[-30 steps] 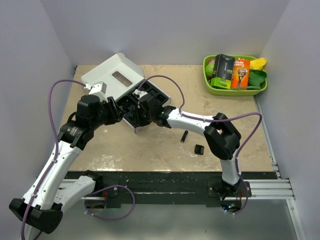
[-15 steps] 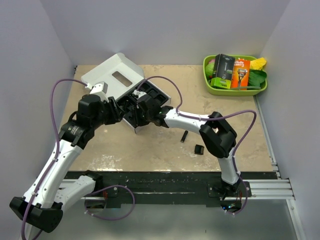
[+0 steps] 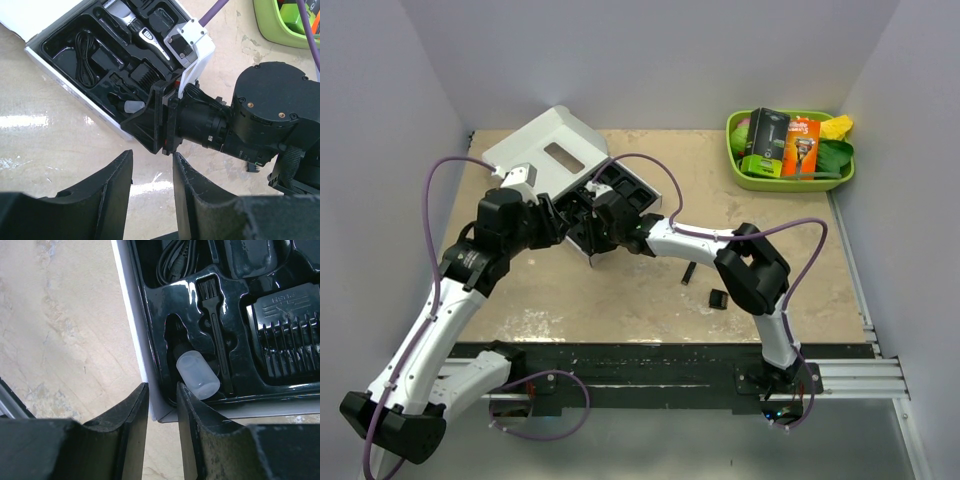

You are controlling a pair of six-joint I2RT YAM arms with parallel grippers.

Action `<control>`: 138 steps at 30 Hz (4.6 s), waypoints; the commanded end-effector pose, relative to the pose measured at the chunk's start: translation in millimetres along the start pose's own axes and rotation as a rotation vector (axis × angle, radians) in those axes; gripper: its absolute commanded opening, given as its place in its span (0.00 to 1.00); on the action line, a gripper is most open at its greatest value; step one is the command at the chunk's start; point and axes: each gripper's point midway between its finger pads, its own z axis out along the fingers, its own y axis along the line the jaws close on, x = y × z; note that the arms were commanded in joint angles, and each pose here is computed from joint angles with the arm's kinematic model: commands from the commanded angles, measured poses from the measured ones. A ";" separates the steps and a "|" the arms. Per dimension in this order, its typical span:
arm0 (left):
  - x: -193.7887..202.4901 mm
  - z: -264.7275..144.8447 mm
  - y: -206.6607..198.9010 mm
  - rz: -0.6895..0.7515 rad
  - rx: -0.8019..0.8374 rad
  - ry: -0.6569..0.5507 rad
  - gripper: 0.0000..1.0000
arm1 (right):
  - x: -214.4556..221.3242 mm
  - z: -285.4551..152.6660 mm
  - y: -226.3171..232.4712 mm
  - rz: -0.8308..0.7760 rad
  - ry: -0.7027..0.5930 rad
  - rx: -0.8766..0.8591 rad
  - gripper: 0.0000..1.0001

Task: Sort the hair-cutting tools

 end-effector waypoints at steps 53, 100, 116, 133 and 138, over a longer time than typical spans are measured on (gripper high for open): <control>-7.4 4.9 -4.3 0.011 0.025 -0.030 0.43 | -29.2 -14.3 -4.6 -0.217 0.017 0.101 0.28; -2.1 9.3 1.8 0.022 0.005 -0.021 0.43 | 6.9 22.9 -24.4 -0.165 0.064 0.120 0.24; -2.7 9.5 1.0 0.019 0.007 -0.022 0.43 | 25.9 26.4 -37.9 -0.192 0.065 0.179 0.08; -1.0 9.7 1.0 0.011 0.009 -0.019 0.43 | 7.0 0.3 -17.2 -0.210 -0.002 0.171 0.00; -2.3 7.9 -1.0 0.008 0.018 -0.023 0.43 | -1.2 -5.6 -10.3 -0.214 -0.020 0.166 0.00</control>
